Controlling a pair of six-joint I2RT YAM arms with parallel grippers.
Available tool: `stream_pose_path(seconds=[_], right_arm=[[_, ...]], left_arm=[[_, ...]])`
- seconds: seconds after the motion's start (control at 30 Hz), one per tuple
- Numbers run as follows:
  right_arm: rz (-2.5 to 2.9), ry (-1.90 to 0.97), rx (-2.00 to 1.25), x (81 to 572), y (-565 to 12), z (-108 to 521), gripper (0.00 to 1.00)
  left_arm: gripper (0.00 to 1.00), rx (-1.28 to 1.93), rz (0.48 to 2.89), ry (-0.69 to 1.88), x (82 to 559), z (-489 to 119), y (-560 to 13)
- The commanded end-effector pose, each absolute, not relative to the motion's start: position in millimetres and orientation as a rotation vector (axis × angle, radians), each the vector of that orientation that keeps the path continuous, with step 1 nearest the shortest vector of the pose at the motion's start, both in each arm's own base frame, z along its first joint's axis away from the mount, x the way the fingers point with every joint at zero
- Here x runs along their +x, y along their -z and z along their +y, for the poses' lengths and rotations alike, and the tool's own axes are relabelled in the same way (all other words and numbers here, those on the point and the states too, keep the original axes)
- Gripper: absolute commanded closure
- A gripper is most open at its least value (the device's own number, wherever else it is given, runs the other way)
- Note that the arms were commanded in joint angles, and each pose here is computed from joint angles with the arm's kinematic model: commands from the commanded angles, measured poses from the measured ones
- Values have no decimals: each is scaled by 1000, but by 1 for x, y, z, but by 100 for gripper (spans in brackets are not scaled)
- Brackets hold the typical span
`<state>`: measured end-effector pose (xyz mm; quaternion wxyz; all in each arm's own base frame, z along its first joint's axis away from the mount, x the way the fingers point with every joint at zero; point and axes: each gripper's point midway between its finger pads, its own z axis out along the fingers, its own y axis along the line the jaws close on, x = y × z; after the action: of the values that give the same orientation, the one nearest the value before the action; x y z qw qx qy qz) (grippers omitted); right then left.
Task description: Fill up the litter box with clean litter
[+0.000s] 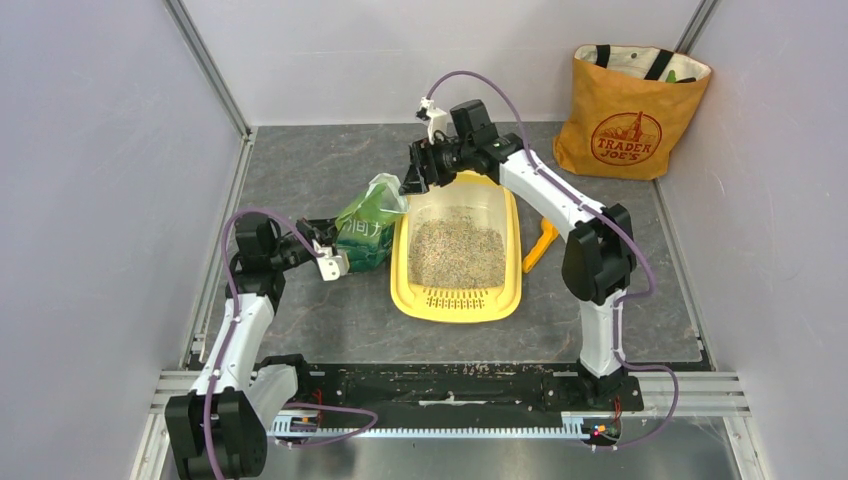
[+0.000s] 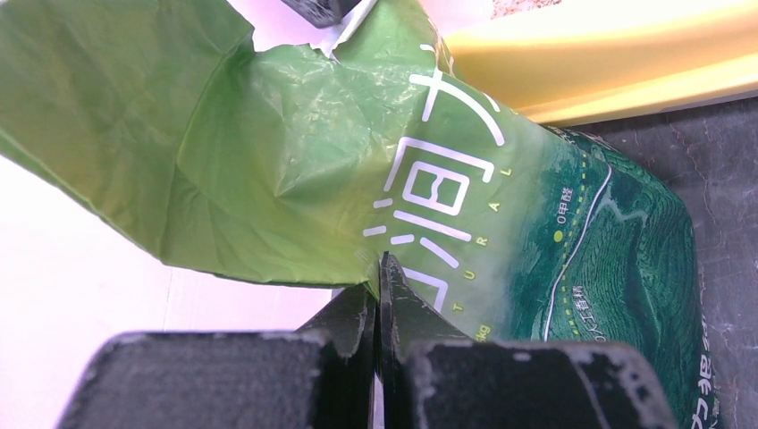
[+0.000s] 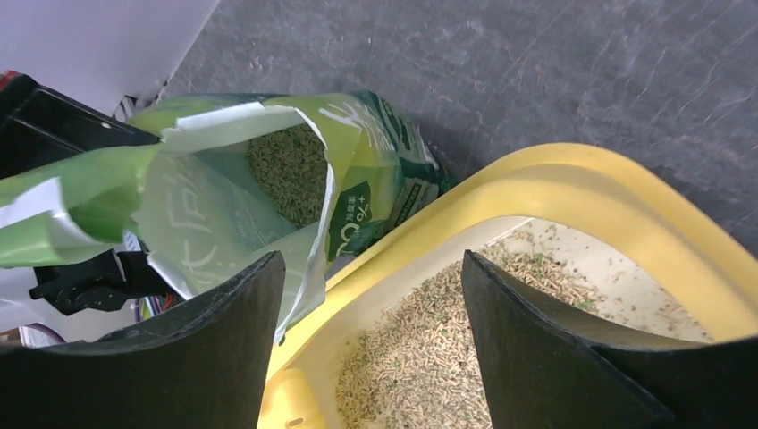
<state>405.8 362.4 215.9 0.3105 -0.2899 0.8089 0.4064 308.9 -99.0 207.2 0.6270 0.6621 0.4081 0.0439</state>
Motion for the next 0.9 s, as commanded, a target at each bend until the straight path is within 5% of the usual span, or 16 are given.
stream_pose_path(seconds=[0.0, 0.17, 0.23, 0.3, 0.37, 0.5, 0.67, 0.87], right_arm=[[2119, -1040, -802, 401, -227, 376, 24], [2157, -1056, -850, 383, -218, 389, 44], [2170, -1079, -856, 377, -216, 394, 72], [2186, -1088, -828, 378, -216, 397, 100], [2187, -1106, -802, 379, -223, 400, 100], [2181, -1135, -743, 381, -238, 404, 100], [2183, -1145, -710, 381, -246, 408, 100], [2178, -1124, -704, 379, -252, 412, 100]], left_arm=[[98, 1506, 870, -135, 306, -101, -229], [98, 1500, 937, -111, 303, -97, -224], [98, 1481, 974, -96, 302, -96, -226], [84, 1443, 1033, -57, 301, -95, -230], [67, 1392, 1108, 3, 301, -94, -241], [48, 1292, 1246, 189, 293, -100, -265], [37, 1226, 1320, 400, 285, -115, -290], [35, 1185, 1391, 465, 293, -120, -295]])
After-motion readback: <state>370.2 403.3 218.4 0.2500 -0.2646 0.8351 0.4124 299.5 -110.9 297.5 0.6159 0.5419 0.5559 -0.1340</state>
